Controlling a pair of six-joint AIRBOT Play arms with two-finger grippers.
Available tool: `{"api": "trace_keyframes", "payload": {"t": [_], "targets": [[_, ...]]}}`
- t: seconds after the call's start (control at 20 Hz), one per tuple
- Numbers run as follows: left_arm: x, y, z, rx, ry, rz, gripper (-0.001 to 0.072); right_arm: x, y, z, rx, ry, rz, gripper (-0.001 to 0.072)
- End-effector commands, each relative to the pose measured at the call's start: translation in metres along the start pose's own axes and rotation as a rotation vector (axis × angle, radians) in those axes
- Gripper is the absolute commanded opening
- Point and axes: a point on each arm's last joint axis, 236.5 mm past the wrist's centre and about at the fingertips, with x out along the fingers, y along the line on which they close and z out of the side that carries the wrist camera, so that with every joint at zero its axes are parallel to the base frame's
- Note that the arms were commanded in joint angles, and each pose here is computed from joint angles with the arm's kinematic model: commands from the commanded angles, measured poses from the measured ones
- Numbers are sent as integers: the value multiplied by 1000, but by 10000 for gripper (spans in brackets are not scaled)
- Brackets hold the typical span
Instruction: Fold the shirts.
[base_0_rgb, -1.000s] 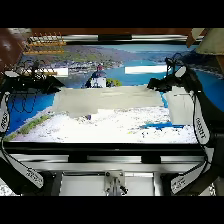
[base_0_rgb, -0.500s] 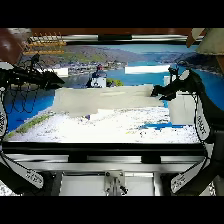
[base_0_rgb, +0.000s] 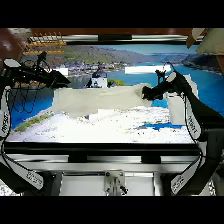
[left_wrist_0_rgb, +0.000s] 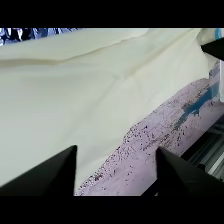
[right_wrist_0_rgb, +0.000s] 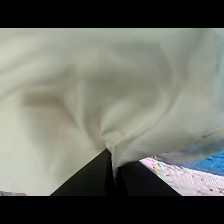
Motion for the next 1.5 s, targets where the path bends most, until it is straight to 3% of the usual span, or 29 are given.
{"api": "trace_keyframes", "payload": {"t": [0.0, 0.05, 0.5, 0.65, 0.85, 1.2, 1.45], "targets": [[11, -12, -6, -11, 35, -15, 132, -26, 30, 5, -52, -46, 32, 54], [17, -18, -11, -3, 59, -23, 29, -45, 39, 7, -70, -72, 36, 53], [115, -103, -57, 109, 221, -74, 28, -210, 133, -26, -162, -277, 98, 53], [144, -107, -78, 61, 246, -66, 27, -247, 147, -39, -158, -336, 115, 54], [191, -160, -92, -24, 189, -226, 27, -270, 156, -66, -173, -320, 122, 54], [284, -214, -151, -4, 198, -186, 27, -295, 163, -99, -207, -309, 121, 54], [262, -214, -142, 49, 207, -210, 26, -293, 161, -107, -207, -275, 114, 54]]}}
